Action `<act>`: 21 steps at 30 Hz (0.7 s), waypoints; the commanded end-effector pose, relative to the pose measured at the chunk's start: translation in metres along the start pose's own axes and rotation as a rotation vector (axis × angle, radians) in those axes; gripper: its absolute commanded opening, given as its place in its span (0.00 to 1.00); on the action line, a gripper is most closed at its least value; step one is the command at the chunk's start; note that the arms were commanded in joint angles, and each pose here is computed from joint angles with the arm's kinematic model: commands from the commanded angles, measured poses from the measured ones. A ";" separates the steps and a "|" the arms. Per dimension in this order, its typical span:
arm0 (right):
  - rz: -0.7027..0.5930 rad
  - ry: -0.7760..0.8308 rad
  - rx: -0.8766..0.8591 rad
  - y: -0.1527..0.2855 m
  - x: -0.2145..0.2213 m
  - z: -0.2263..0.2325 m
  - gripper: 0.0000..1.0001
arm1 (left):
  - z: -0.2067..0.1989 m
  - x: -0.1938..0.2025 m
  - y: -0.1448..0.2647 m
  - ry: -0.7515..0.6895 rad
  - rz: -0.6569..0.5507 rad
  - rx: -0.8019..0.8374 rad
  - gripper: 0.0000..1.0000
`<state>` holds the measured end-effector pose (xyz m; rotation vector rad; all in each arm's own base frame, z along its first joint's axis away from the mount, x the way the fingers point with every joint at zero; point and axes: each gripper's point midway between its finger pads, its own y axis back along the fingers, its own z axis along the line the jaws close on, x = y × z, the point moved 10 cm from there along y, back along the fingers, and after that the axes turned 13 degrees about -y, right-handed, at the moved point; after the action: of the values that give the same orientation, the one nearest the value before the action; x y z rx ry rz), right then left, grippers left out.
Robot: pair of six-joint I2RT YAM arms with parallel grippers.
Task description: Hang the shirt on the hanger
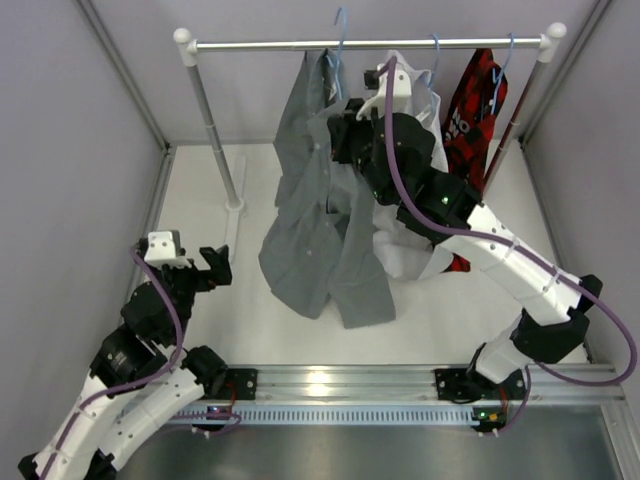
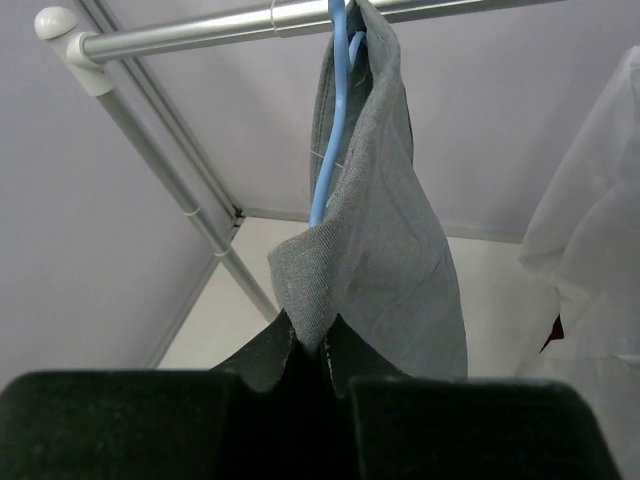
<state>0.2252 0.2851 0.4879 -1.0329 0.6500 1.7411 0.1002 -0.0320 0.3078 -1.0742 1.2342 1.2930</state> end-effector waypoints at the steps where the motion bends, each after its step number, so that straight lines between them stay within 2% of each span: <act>1: -0.127 -0.064 -0.043 -0.005 -0.041 0.003 0.00 | 0.005 -0.004 0.007 0.057 -0.057 -0.002 0.98; 6: -0.067 -0.098 -0.109 -0.023 -0.036 -0.018 0.00 | 0.007 -0.002 0.010 0.064 -0.073 0.007 0.98; 21: -0.010 0.018 -0.231 -0.056 -0.006 -0.032 0.00 | 0.002 -0.001 0.008 0.049 -0.060 0.042 0.98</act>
<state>0.2809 0.2749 0.4638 -1.1238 0.6137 1.8611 0.0897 -0.0263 0.3082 -1.1046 1.2456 1.2161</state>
